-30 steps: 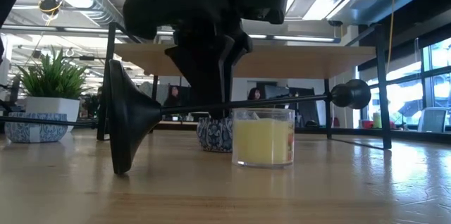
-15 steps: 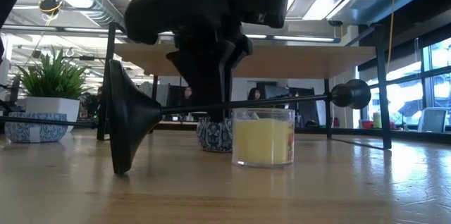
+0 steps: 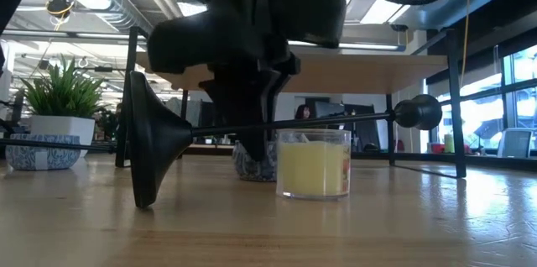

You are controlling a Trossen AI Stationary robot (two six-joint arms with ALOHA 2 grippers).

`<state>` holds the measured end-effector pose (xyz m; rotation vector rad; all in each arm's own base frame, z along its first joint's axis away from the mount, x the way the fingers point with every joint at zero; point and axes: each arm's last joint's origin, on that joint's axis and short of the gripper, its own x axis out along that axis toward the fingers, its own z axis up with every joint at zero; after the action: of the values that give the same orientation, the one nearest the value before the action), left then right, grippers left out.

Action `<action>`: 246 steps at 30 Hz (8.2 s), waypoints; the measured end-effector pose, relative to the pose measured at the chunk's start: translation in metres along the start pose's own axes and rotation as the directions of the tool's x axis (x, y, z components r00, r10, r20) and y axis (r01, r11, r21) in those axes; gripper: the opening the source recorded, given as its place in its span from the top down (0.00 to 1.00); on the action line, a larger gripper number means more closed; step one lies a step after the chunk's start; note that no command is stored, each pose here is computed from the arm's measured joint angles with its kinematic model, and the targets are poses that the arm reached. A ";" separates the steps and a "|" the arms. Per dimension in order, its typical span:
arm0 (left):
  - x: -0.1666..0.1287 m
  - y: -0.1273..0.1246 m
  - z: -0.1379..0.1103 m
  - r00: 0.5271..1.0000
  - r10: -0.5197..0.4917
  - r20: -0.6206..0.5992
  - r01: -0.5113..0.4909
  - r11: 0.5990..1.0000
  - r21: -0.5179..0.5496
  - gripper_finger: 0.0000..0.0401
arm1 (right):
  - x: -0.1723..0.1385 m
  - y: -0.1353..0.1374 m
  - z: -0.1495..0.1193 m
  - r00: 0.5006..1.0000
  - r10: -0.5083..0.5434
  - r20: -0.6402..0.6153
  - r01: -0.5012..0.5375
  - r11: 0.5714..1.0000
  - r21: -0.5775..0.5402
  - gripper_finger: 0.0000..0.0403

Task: Pick & Place candle stick holders
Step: Put the right blue scented candle on the shelf

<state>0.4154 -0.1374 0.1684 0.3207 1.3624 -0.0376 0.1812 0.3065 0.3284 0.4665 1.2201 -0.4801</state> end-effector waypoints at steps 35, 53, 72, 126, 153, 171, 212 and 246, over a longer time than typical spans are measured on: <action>-0.182 0.053 0.003 0.964 -0.232 0.127 0.262 0.911 -0.317 1.00 | 0.001 0.000 0.005 0.999 0.002 0.045 -0.002 1.000 -0.010 0.98; -0.182 0.211 -0.043 0.970 -0.187 0.157 0.239 0.850 -0.469 1.00 | 0.016 -0.007 0.089 0.997 -0.047 0.059 0.053 0.993 -0.102 0.98; -0.163 0.224 -0.093 0.927 -0.365 0.080 0.371 0.872 -0.320 1.00 | 0.004 -0.065 0.220 0.929 -0.061 0.365 0.124 0.980 -0.153 0.98; -0.149 0.208 -0.117 0.946 -0.323 0.019 0.319 0.923 -0.214 1.00 | 0.028 -0.123 0.190 0.652 0.362 0.666 -0.271 0.932 -0.241 0.98; -0.126 0.270 -0.147 0.935 -0.350 0.062 0.351 0.880 -0.320 1.00 | 0.023 -0.118 0.182 0.628 0.368 0.686 -0.277 0.929 -0.244 0.98; -0.115 0.279 -0.152 0.930 -0.368 0.022 0.351 0.867 -0.353 1.00 | 0.023 -0.118 0.182 0.632 0.366 0.684 -0.279 0.930 -0.240 0.98; -0.122 0.269 -0.150 0.951 -0.304 -0.057 0.259 0.884 -0.389 0.78 | 0.025 -0.119 0.181 0.648 0.355 0.674 -0.262 0.935 -0.241 0.98; -0.131 0.254 -0.143 0.965 -0.249 -0.085 0.204 0.910 -0.360 0.59 | 0.025 -0.119 0.181 0.648 0.354 0.675 -0.261 0.935 -0.240 0.98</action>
<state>0.3046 0.1200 0.3224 -0.1389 1.5000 0.0324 0.2579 0.1026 0.3449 0.3215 0.3878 -0.2400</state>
